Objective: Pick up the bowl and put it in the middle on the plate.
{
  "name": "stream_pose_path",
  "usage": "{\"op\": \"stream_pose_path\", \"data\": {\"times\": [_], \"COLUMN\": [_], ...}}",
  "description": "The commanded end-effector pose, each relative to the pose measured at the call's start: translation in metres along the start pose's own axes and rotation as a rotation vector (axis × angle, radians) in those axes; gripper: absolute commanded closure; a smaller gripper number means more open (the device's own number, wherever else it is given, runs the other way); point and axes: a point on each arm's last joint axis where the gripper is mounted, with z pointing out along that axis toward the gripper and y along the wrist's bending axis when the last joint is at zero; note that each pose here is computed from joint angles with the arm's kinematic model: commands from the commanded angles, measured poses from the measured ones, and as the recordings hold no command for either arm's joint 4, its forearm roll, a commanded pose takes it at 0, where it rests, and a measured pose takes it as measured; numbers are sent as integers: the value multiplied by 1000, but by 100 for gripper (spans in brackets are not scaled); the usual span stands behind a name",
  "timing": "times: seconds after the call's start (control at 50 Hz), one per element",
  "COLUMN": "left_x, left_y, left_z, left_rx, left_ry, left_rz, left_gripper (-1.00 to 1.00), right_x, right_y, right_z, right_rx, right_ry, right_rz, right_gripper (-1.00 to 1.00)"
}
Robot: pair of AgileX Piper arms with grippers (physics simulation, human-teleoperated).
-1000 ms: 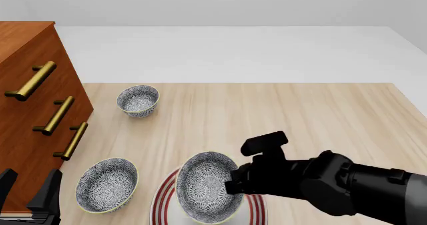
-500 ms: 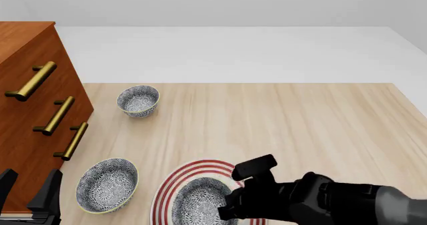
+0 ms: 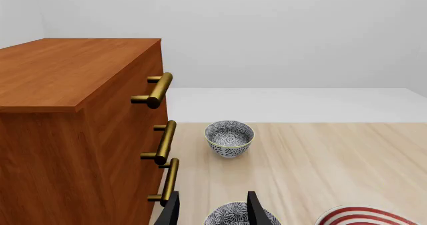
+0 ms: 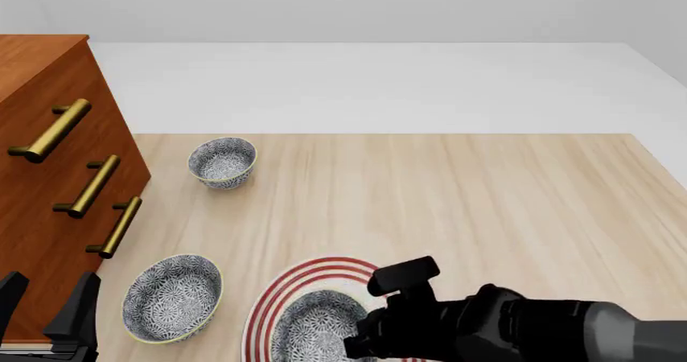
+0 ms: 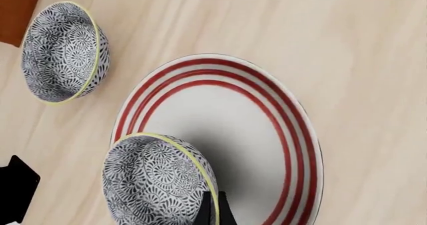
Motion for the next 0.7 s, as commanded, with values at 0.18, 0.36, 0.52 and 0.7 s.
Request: {"op": "stream_pose_path", "data": {"times": [0.18, 0.36, 0.52, 0.7], "left_x": [0, 0, 0, 0], "left_y": [0, 0, 0, 0], "left_z": [0, 0, 0, 0], "left_rx": [0, 0, 0, 0], "left_ry": [0, 0, 0, 0], "left_rz": [0, 0, 0, 0], "left_gripper": [-100, -100, -100, -100], "right_x": [-4, -7, -17, -47], "right_y": [-7, -11, -14, -17], "right_z": [-4, -9, -32, -107], "right_rx": [18, 23, 20, 4], "right_ry": [-8, -23, -76, -263], "right_rz": [-16, -14, -15, 4], "right_gripper": [-100, -100, -100, -100]}}
